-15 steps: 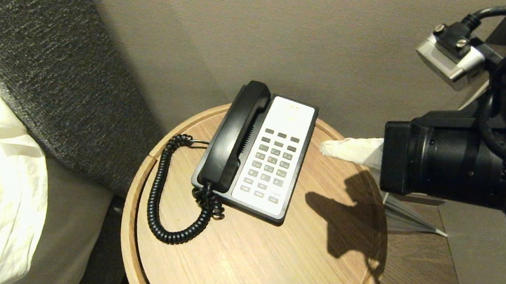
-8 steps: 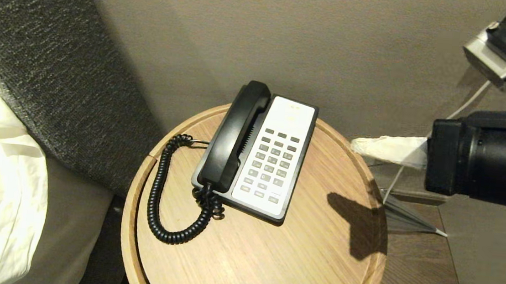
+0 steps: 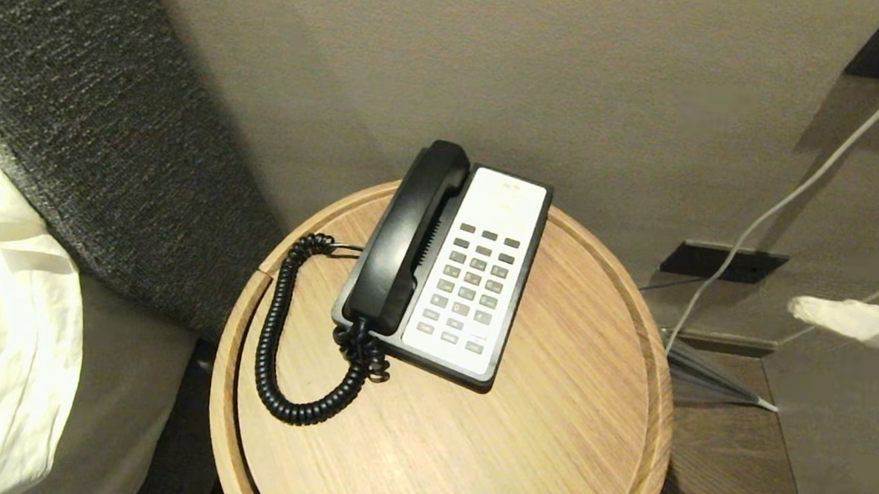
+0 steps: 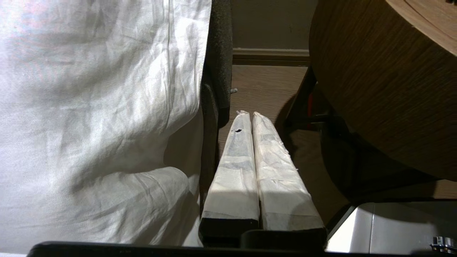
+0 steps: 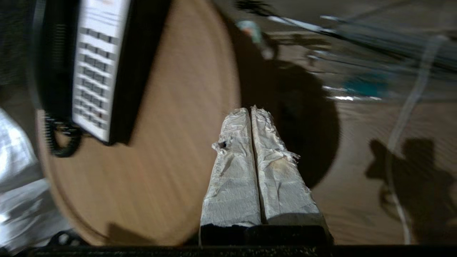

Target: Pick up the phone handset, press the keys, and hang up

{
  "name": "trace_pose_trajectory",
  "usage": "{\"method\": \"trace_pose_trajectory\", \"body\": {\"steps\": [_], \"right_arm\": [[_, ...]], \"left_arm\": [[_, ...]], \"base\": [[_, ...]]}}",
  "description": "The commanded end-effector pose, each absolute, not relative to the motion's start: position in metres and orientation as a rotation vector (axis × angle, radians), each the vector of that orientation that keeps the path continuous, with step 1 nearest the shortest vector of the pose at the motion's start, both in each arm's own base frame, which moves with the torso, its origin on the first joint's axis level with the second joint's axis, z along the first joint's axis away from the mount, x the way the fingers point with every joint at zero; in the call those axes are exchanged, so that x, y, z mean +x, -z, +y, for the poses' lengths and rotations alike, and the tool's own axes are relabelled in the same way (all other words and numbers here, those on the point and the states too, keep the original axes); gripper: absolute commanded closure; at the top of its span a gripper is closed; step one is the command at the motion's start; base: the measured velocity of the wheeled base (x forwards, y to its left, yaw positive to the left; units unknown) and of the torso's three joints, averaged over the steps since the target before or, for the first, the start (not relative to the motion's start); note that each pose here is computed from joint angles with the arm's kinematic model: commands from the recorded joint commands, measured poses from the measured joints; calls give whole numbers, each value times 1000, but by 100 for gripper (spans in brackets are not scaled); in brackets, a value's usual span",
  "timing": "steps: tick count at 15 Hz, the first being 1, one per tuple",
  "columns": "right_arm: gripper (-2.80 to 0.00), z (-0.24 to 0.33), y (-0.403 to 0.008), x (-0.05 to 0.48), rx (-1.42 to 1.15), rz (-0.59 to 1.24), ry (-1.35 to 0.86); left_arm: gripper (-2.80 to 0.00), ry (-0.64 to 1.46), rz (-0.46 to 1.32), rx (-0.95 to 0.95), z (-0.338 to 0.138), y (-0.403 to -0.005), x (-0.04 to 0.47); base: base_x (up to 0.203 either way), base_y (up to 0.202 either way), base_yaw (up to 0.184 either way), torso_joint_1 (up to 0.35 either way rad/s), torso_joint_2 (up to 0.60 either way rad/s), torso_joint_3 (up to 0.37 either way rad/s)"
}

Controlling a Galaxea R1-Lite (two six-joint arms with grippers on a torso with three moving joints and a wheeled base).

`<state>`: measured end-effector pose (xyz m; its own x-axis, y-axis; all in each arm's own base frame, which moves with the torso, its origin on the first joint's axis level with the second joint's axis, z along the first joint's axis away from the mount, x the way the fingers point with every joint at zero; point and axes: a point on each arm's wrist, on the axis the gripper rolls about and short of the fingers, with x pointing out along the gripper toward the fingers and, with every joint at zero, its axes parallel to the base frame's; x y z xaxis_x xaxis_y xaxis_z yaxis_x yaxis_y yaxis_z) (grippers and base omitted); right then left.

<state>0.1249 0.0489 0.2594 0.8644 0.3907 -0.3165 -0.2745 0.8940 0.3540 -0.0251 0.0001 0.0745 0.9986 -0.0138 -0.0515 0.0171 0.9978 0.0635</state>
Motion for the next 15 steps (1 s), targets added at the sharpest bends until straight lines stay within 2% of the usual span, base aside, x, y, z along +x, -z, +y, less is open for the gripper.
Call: {"method": "trace_pose_trajectory", "body": {"steps": [1, 4, 6, 10, 15], "right_arm": [[0, 18, -239, 81, 329, 317, -272], [0, 8, -207, 29, 293, 220, -281], [0, 5, -171, -2, 242, 145, -268], [0, 3, -98, -15, 108, 165, -104], [0, 1, -81, -26, 58, 102, 5]], "left_arm": [[0, 16, 53, 65, 0, -75, -25], [0, 16, 53, 65, 0, -75, -25], [0, 16, 53, 65, 0, -75, -25], [0, 16, 53, 65, 0, -75, -25], [0, 16, 55, 65, 0, -74, -25]], "base": [[0, 0, 0, 0, 0, 0], [0, 0, 0, 0, 0, 0], [0, 0, 0, 0, 0, 0], [0, 0, 0, 0, 0, 0], [0, 0, 0, 0, 0, 0]]}}
